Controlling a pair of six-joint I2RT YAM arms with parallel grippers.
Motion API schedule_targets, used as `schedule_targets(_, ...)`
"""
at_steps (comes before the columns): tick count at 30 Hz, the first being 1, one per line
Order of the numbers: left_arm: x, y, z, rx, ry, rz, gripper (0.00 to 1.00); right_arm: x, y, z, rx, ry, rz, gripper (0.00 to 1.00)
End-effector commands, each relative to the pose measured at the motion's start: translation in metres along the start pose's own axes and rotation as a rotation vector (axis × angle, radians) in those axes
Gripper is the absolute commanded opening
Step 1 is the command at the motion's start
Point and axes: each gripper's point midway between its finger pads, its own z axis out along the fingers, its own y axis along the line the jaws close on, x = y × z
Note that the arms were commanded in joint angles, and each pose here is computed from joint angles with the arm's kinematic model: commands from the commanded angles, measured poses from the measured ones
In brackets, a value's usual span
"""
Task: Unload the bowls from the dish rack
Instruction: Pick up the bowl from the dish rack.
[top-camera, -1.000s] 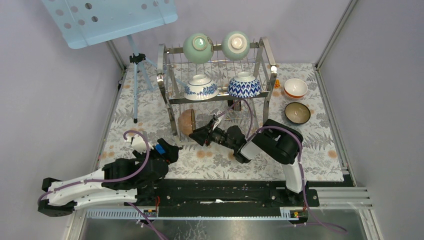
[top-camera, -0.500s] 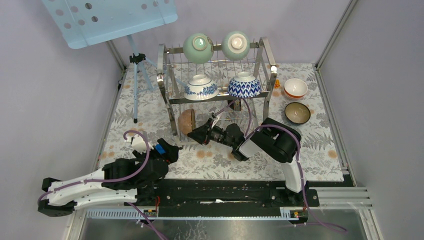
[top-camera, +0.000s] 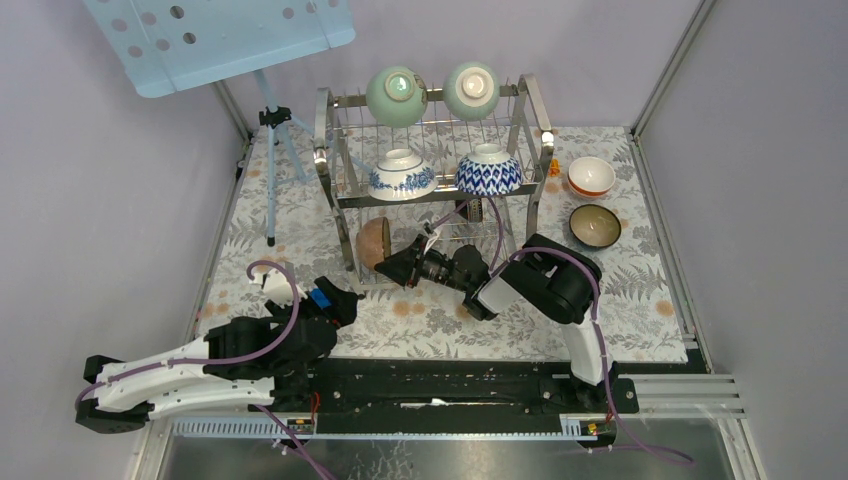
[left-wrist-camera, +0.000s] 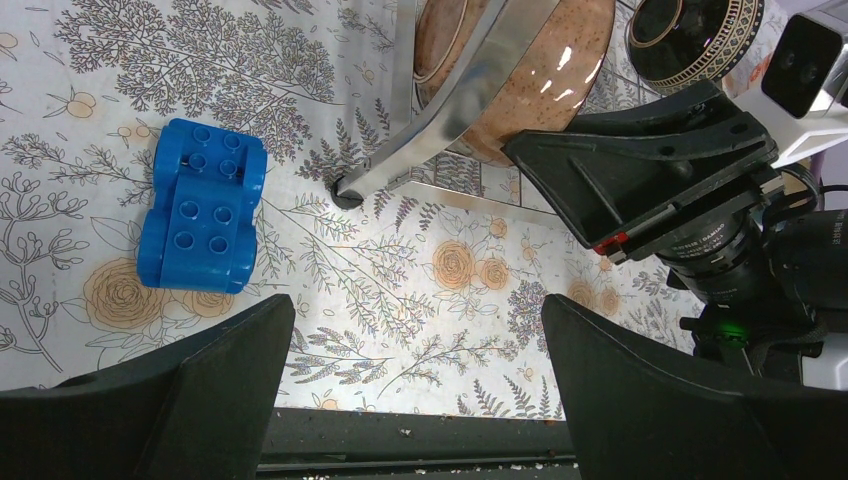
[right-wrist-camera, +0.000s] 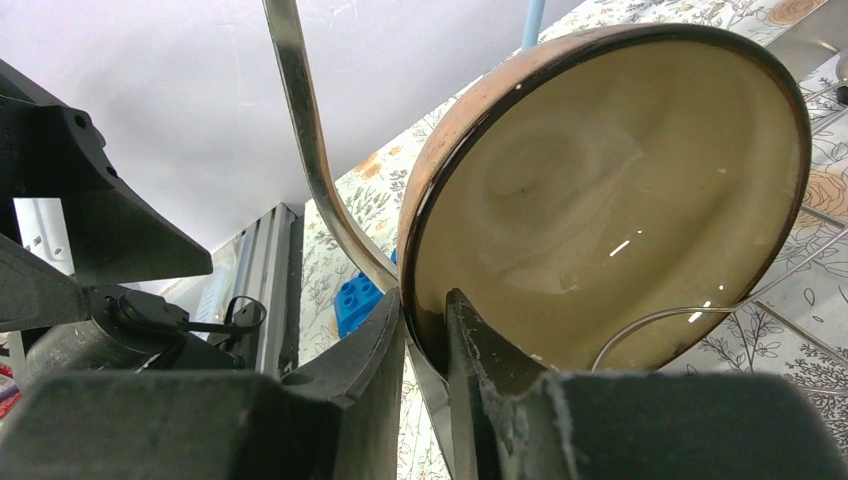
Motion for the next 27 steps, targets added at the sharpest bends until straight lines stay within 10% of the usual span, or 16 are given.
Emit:
schedule_targets(1, -0.004, -0.002, 0.001, -0.005, -0.025, 0.006, 0.99, -0.051, 0.017, 0.008, -0.084, -0.179, -0.026, 0.0)
schedule_targets(27, -0.005, -0.001, 0.001, 0.0, -0.026, -0.003, 0.99, -0.078, 0.023, 0.013, -0.113, -0.231, 0.119, 0.0)
